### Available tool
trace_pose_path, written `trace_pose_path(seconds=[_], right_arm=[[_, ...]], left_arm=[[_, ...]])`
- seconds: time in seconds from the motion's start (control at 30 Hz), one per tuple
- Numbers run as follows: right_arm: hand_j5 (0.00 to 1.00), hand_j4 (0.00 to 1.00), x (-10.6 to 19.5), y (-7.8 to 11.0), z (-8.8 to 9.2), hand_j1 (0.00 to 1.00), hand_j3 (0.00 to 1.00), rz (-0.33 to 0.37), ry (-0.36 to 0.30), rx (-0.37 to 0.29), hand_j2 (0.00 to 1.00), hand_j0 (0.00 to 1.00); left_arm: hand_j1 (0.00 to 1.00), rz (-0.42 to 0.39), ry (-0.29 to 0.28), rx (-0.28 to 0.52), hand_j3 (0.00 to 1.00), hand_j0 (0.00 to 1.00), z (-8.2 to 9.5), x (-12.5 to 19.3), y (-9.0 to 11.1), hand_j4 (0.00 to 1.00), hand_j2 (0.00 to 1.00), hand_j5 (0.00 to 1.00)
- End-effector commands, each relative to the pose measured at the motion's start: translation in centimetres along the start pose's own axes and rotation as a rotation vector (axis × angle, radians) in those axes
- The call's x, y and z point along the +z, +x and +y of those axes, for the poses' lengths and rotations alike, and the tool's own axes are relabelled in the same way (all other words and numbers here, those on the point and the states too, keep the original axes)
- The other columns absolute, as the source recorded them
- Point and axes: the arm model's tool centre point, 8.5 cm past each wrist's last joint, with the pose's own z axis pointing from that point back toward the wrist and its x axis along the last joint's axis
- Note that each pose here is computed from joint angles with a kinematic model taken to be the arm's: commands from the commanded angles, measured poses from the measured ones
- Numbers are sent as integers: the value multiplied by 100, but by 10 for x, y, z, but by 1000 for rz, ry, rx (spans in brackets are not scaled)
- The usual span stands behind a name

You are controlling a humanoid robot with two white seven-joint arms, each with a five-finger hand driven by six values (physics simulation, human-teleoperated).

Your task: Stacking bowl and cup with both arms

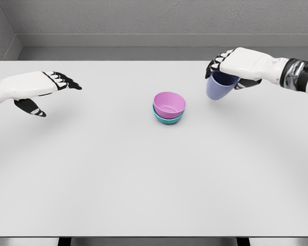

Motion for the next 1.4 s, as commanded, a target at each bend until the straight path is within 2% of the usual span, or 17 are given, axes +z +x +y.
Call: trace_pose_path(seconds=[0.0, 0.83, 1.1, 1.37], right_arm=[[68, 68, 0, 3, -4, 68, 68, -8, -11, 6, 68, 68], [68, 68, -16, 37, -34, 68, 68, -97, -95, 58, 68, 68], [68, 68, -17, 43, -36, 68, 68, -120, -98, 76, 68, 68], [68, 68, -18, 60, -41, 68, 68, -204, -116, 141, 68, 68]], left_arm=[[100, 1, 4, 5, 100, 100, 1, 1, 0, 100, 100, 100], [100, 6, 4, 8, 100, 100, 0, 2, -2, 100, 100, 100], [100, 6, 4, 8, 100, 100, 0, 2, -2, 100, 100, 100], [100, 7, 3, 7, 100, 100, 0, 2, -2, 100, 100, 100]])
